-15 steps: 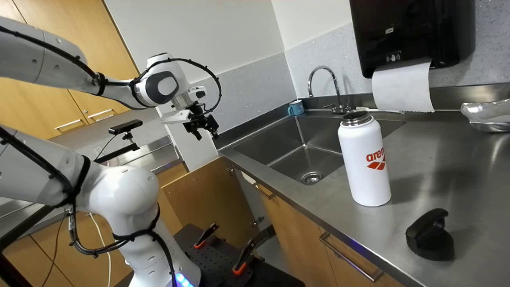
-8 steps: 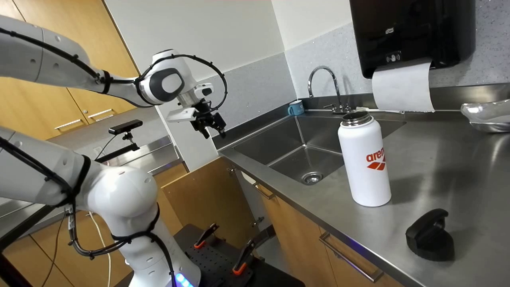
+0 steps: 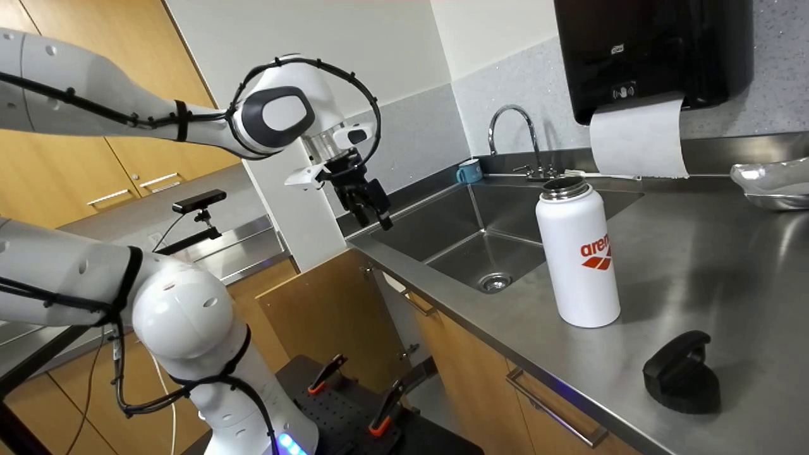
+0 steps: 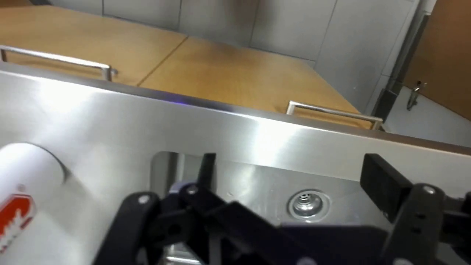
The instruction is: Take the lid off the counter and put it on the bottle
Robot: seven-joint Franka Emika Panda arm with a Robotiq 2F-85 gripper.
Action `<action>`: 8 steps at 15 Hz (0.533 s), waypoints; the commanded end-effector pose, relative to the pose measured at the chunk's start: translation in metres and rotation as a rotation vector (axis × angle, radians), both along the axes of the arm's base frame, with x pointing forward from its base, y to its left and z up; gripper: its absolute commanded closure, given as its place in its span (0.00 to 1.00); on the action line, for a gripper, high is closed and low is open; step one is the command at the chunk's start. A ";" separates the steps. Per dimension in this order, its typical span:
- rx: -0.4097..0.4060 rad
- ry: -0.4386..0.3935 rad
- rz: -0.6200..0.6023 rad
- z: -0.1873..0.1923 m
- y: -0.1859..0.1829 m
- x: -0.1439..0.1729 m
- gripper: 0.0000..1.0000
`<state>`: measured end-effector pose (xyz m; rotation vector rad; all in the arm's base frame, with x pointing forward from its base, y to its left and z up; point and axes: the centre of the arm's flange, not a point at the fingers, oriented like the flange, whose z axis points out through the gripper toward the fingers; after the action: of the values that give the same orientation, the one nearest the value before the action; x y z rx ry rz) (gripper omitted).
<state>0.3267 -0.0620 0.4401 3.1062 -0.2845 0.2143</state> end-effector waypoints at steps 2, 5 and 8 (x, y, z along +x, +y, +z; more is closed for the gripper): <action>-0.049 0.037 -0.182 0.002 -0.070 -0.039 0.00; -0.078 0.024 -0.313 -0.004 -0.123 -0.062 0.00; -0.091 0.015 -0.430 -0.011 -0.176 -0.088 0.00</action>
<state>0.2576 -0.2000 0.4386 2.9287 -0.7410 0.1596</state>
